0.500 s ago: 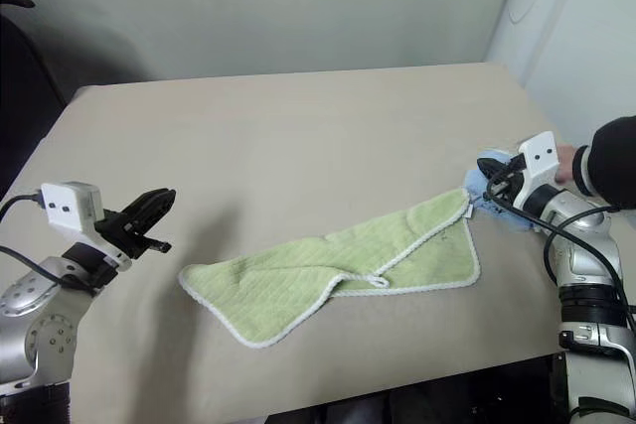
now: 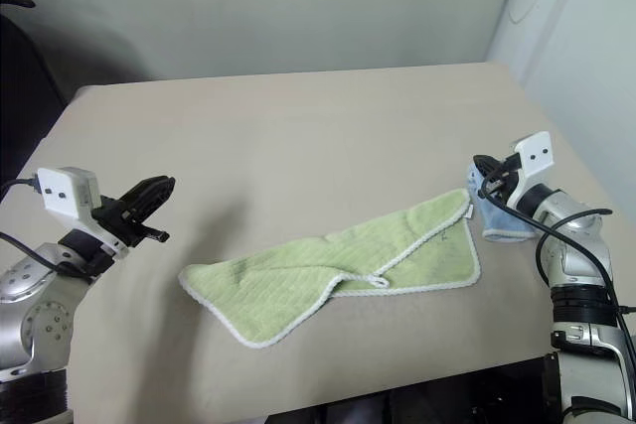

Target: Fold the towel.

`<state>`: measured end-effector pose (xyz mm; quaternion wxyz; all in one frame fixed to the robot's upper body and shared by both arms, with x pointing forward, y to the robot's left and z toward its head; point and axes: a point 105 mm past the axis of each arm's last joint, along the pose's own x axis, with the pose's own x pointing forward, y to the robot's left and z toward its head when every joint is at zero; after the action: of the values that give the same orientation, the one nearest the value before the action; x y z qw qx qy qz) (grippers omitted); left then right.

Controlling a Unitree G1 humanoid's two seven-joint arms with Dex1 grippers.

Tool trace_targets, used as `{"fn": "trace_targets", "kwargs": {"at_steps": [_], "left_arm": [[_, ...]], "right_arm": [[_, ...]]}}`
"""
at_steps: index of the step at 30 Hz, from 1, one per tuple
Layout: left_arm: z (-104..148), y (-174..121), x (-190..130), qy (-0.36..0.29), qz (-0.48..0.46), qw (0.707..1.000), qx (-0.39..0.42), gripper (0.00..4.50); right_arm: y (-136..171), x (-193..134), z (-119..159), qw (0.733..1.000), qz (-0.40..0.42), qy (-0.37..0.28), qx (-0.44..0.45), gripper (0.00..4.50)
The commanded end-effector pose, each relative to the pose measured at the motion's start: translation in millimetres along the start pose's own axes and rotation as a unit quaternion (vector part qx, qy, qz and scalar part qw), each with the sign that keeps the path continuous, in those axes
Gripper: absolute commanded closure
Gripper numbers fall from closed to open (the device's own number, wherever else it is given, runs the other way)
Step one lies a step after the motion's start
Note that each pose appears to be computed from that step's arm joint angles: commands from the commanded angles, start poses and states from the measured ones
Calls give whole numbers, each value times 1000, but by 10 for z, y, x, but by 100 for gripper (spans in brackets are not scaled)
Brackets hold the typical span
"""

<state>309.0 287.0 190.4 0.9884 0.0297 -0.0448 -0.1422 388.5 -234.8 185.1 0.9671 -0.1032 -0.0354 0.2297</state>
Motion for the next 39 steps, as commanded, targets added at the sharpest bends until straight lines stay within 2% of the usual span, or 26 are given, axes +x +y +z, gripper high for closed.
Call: {"fn": "trace_targets", "kwargs": {"at_steps": [1, 12, 16, 22, 26, 29, 32, 35, 39], "left_arm": [[93, -76, -4, -10, -14, 1000, 22, 388], [49, -395, -27, 0, -73, 997, 16, 388], [2, -400, -45, 11, -72, 997, 13, 388], [-29, -556, -111, 38, -136, 990, 32, 388], [-55, -760, -202, 69, -222, 970, 65, 388], [-149, -1008, -361, 107, -320, 936, 98, 391], [-239, -1215, -605, 155, -417, 891, 90, 336], [-276, -1284, -742, 186, -468, 859, 99, 234], [-345, -1308, -904, 217, -519, 816, 136, 96]], "right_arm": [[-63, -15, 224, 999, -5, -36, -9, 450], [-56, 58, 132, 1000, 14, -10, -10, 450], [-81, 69, 114, 1000, 11, -5, -13, 450], [-76, 101, 143, 999, 23, -2, -29, 450], [-61, 88, 158, 998, 50, 12, -37, 450], [-34, 51, 116, 996, 78, 37, -26, 394], [-8, -28, 36, 991, 106, 75, 8, 301], [-5, -128, -56, 985, 116, 121, 43, 199], [71, -200, 11, 979, 120, 134, 100, 67]]}}
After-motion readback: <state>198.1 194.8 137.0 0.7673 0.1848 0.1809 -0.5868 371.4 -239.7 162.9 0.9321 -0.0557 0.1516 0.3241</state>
